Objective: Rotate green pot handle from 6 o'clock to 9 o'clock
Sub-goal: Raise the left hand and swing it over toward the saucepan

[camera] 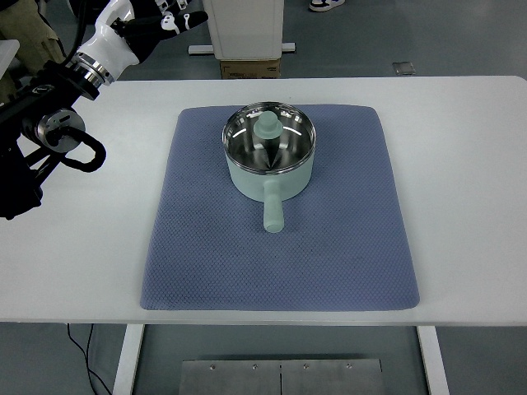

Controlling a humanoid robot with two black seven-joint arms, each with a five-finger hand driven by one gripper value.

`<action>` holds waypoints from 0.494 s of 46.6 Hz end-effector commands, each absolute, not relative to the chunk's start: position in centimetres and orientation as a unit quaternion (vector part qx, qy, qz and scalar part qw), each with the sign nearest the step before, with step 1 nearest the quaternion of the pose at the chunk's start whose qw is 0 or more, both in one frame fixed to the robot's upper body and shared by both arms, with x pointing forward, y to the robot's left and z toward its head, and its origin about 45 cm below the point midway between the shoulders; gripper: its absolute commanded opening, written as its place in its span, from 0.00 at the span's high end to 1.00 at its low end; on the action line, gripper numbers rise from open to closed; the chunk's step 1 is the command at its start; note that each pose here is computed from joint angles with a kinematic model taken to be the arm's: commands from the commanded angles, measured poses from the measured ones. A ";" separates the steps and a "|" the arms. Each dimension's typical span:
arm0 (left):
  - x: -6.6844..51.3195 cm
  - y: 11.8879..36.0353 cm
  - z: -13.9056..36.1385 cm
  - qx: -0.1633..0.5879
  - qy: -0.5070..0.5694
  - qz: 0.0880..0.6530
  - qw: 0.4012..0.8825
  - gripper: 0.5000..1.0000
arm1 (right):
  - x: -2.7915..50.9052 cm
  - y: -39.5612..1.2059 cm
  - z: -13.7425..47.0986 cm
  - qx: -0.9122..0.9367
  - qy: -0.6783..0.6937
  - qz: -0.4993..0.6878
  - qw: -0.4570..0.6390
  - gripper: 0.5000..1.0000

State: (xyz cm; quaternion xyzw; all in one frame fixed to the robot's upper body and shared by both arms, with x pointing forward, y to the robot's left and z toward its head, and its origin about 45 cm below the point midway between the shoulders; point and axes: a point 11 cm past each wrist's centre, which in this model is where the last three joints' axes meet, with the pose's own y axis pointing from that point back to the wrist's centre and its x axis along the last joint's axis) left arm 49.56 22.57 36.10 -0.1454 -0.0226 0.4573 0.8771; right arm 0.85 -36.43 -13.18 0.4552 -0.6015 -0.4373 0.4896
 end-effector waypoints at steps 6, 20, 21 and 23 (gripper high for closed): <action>49.0 21.1 36.3 -0.137 -0.035 0.433 0.890 0.00 | 0.8 -36.4 -13.2 0.455 -0.601 -0.437 0.490 0.00; 48.1 18.9 36.4 -0.117 -0.060 0.400 0.907 0.00 | 0.8 -36.4 -13.2 0.455 -0.601 -0.437 0.490 0.00; 48.0 18.7 36.4 -0.116 -0.062 0.396 0.909 0.00 | 0.9 -36.4 -13.2 0.455 -0.602 -0.437 0.490 0.00; 47.9 18.3 36.4 -0.113 -0.067 0.391 0.911 0.00 | 0.8 -36.4 -13.2 0.455 -0.601 -0.437 0.490 0.00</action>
